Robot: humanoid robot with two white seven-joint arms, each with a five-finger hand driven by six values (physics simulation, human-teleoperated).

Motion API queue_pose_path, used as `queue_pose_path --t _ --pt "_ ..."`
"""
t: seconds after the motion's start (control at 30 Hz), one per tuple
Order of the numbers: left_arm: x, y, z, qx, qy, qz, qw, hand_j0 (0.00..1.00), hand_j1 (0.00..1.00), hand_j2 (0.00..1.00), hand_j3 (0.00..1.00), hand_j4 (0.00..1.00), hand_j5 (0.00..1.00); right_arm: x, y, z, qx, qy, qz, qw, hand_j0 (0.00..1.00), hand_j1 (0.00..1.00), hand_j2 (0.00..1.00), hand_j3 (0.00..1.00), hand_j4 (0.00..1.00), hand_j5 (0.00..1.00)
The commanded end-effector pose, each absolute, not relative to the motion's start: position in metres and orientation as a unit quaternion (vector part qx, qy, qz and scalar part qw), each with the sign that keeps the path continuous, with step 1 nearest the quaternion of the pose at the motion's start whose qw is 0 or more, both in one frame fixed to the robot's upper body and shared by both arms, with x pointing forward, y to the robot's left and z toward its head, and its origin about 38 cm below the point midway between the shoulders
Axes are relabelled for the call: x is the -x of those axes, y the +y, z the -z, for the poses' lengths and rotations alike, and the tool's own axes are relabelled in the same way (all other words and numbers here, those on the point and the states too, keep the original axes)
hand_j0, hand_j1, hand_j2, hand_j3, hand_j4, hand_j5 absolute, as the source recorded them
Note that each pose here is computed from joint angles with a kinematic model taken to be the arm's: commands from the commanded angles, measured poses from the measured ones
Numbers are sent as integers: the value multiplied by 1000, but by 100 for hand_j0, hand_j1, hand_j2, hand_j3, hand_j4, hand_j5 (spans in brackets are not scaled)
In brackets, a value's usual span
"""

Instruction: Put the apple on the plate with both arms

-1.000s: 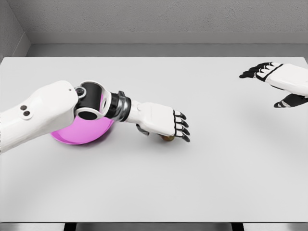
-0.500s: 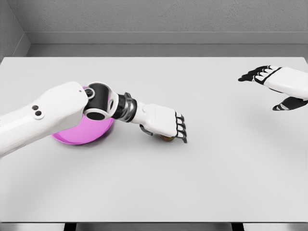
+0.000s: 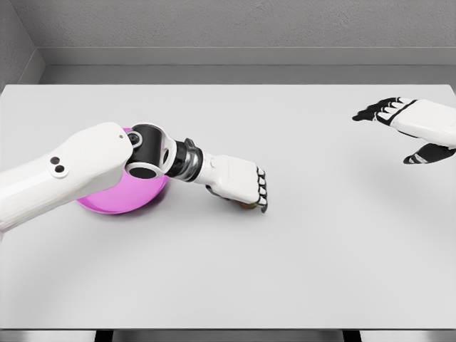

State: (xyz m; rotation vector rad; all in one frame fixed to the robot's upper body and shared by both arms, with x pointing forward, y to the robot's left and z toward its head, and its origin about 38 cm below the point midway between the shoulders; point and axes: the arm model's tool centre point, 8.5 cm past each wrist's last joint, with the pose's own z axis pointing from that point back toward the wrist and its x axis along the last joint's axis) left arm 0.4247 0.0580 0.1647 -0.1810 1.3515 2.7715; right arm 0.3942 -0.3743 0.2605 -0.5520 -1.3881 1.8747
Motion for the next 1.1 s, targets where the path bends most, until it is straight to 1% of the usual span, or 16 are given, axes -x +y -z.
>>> queue_pose_path --t 0.0,0.1,0.17,0.2,0.23,0.3,0.47,0.53,0.57,0.67,0.7,0.87,0.97,1.07 --pt "-425 58 -165 62 436 -898 28 68 68 68 68 68 68 -394 -375 -261 214 -540 -727 365 100 100 100 100 100 100" --pt "-426 59 -164 63 435 -898 28 55 55 55 55 55 55 -394 -375 -261 214 -540 -727 365 100 100 100 100 100 100" --pt "-426 59 -164 63 435 -898 28 52 52 52 52 52 52 -394 -375 -261 214 -540 -727 365 100 100 100 100 100 100" --pt "-425 59 -165 63 435 -898 29 45 45 45 45 45 45 -394 -375 -261 214 -540 -727 365 100 100 100 100 100 100" --pt "-425 59 -164 65 433 -898 30 43 43 43 43 43 43 -394 -375 -261 214 -541 -727 365 100 100 100 100 100 100" --pt "-426 58 -164 67 432 -899 33 35 35 35 35 35 35 -394 -375 -261 214 -540 -727 365 100 100 100 100 100 100" --pt "-426 60 -164 69 429 -900 32 26 26 26 26 26 26 -394 -375 -261 214 -540 -727 365 100 100 100 100 100 100" --pt "-427 62 -164 69 430 -900 30 18 18 18 18 18 18 -394 -375 -261 214 -540 -727 365 100 100 100 100 100 100" --pt "-427 62 -165 68 433 -899 28 16 16 16 16 16 16 -394 -375 -262 215 -540 -727 365 100 100 100 100 100 100" --pt "-433 69 -177 69 450 -890 12 16 16 16 16 16 16 -394 -375 -262 215 -540 -727 365 100 100 100 100 100 100" --pt "-438 77 -185 73 462 -884 -3 16 16 16 16 16 16 -394 -375 -262 215 -541 -727 364 100 100 100 100 100 100" --pt "-462 134 -220 89 513 -849 -93 17 17 17 17 17 17 -394 -375 -262 215 -541 -727 365 100 100 100 100 100 100" --pt "-468 152 -231 99 524 -838 -115 17 17 17 17 17 17 -394 -375 -262 215 -540 -727 365 100 100 100 100 100 100" --pt "-473 198 -236 129 513 -835 -150 17 17 17 17 17 17 -394 -375 -262 215 -541 -727 365 100 100 100 100 100 100"
